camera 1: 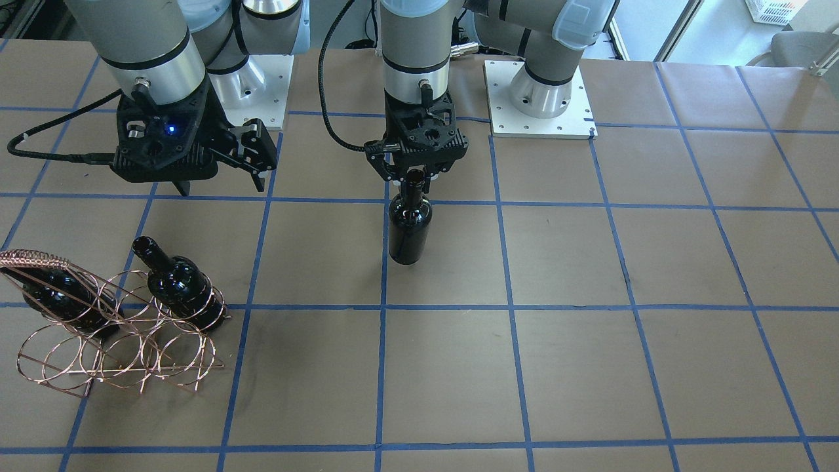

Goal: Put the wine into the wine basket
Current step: 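Carry the upright bottle with the left gripper toward the table center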

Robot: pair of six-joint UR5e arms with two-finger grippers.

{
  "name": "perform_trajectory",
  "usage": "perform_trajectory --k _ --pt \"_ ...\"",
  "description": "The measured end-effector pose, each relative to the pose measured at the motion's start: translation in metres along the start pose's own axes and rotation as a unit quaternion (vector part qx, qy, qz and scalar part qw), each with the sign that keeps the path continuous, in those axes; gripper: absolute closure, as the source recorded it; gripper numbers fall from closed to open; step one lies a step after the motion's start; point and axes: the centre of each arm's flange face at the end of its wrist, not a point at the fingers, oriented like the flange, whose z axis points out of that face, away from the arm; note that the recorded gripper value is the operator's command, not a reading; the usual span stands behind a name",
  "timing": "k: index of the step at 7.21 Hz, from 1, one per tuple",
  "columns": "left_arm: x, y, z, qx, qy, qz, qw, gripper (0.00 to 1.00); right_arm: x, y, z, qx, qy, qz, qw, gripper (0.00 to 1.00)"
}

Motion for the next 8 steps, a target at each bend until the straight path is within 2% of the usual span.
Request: perform_trajectory --k 8 --pt "0.003 -0.001 0.019 -0.005 -0.003 -0.003 1.0000 0.87 0.001 -0.001 0.002 -0.004 0.004 0.001 1.0000 0.00"
